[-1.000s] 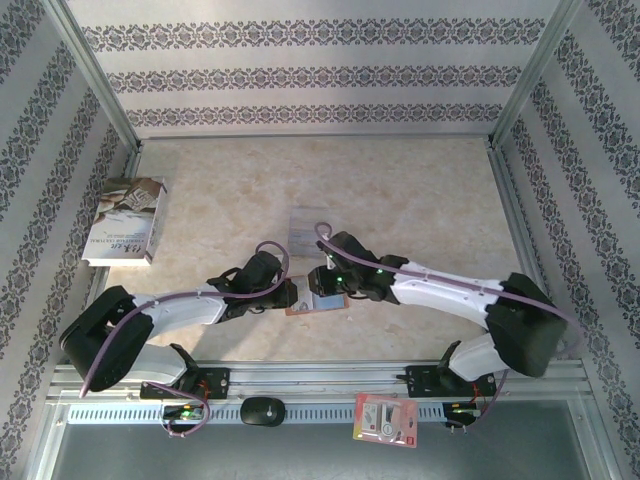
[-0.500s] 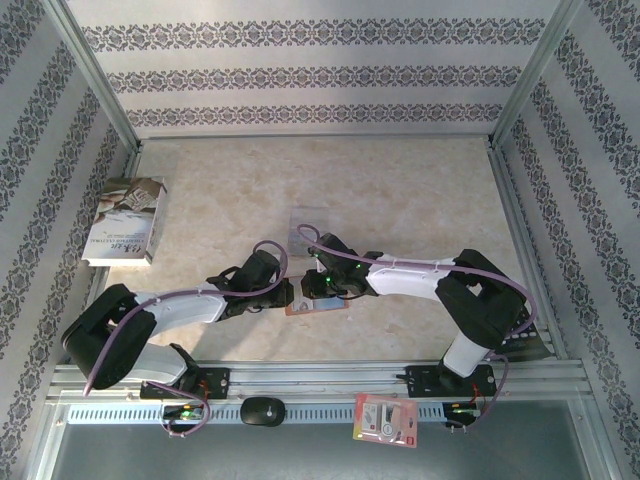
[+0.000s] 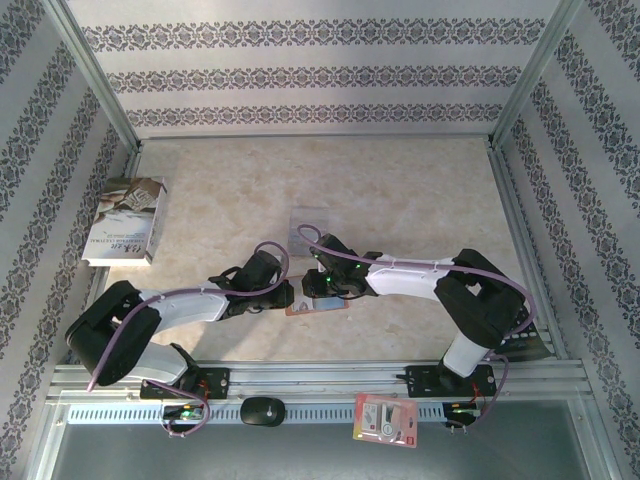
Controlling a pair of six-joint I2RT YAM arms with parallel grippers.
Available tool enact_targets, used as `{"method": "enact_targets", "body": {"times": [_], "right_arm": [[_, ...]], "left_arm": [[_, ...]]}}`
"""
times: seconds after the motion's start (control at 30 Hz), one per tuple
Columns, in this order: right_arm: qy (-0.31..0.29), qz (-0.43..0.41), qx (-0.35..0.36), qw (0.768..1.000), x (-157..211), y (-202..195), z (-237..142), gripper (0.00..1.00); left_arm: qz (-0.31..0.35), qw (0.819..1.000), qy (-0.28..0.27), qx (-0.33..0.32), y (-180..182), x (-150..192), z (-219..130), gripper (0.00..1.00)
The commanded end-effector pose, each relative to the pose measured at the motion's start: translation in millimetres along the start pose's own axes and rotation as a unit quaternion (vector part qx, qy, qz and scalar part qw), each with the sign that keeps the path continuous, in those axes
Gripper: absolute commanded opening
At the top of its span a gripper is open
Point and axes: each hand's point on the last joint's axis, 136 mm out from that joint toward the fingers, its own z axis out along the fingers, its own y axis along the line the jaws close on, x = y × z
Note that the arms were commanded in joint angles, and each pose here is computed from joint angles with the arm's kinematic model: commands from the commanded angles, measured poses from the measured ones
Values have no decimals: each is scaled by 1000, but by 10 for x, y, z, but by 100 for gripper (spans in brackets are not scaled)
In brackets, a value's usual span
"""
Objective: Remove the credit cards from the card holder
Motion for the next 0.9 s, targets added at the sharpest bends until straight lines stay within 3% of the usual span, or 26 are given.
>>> {"method": "enact_targets", "body": {"times": [0.0, 0.27, 0.87], "right_arm": [[6, 16, 32, 999, 43, -197, 51, 24], [13, 19, 24, 999, 53, -188, 91, 23], [0, 75, -65, 995, 29, -170, 92, 20]], "left_arm": [[-1, 1000, 1, -18, 99, -22, 47, 13], [-7, 1000, 14, -23, 179, 38, 83, 11], [-16, 999, 29, -17, 193, 104, 139, 8]]}}
